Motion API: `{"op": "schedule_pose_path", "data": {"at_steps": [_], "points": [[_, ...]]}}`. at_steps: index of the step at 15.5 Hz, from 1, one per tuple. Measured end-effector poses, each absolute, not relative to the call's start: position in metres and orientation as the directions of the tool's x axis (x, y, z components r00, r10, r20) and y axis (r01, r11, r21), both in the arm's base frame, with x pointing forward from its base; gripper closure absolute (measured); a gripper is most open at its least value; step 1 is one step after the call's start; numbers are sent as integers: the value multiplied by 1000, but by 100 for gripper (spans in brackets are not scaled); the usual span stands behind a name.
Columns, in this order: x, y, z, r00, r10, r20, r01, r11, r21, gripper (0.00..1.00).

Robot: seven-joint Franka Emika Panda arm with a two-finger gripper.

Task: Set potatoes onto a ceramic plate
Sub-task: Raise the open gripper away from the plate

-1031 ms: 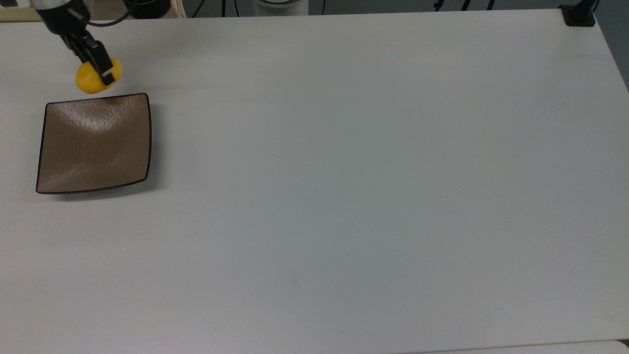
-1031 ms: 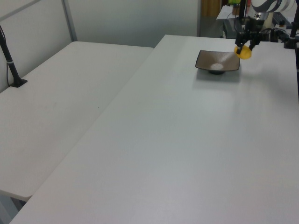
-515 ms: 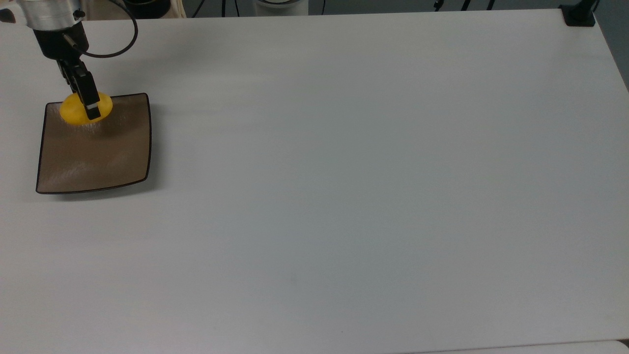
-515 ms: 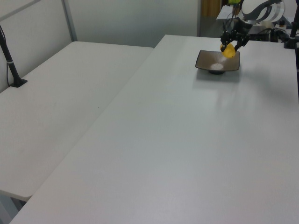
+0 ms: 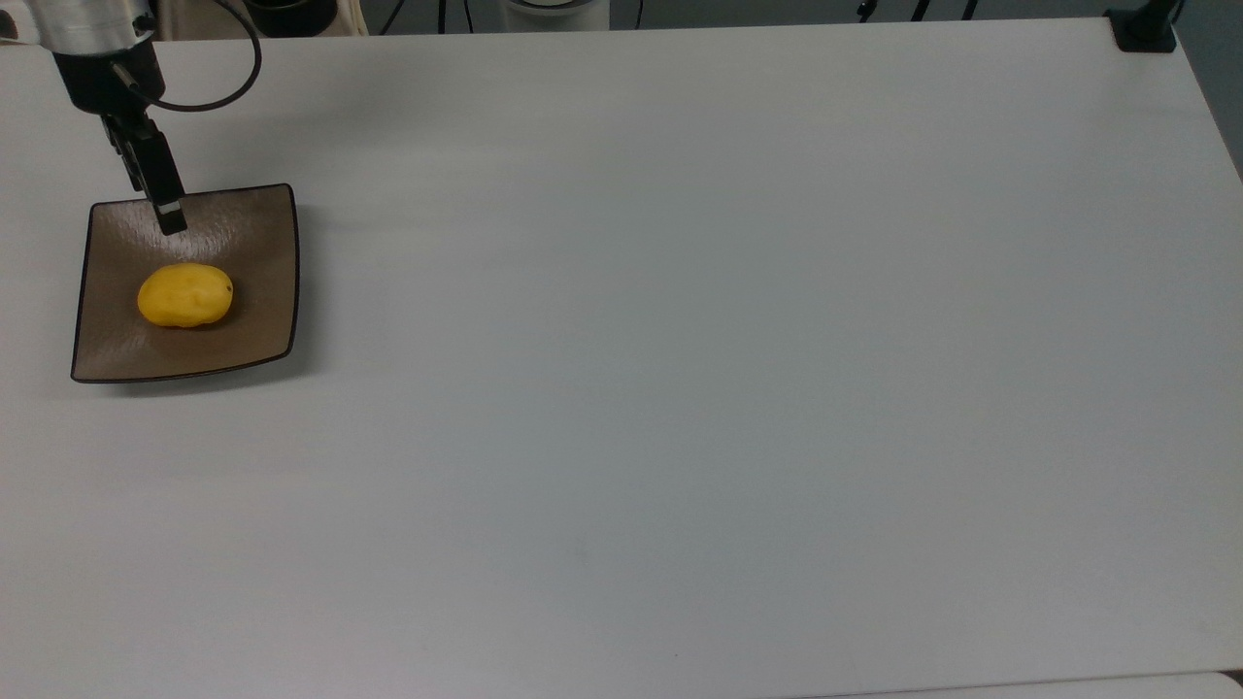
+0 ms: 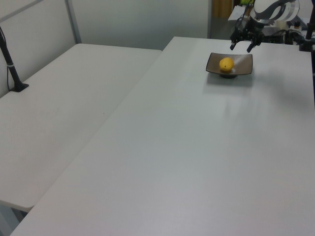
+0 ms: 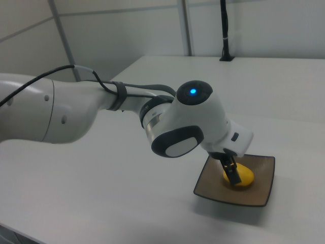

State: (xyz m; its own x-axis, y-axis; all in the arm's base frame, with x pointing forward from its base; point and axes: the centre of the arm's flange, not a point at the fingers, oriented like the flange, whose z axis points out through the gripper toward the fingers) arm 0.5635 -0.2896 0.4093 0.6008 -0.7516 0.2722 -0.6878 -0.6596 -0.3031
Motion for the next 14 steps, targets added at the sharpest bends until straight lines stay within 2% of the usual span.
{"op": "schedule_pose_path", "data": {"at_steps": [7, 10, 14], "points": [[569, -282, 429, 620, -732, 284, -663, -682, -311, 0], [567, -267, 440, 681, -706, 196, -645, -704, -298, 0], [568, -237, 468, 789, -611, 67, -585, -779, -226, 0]]}}
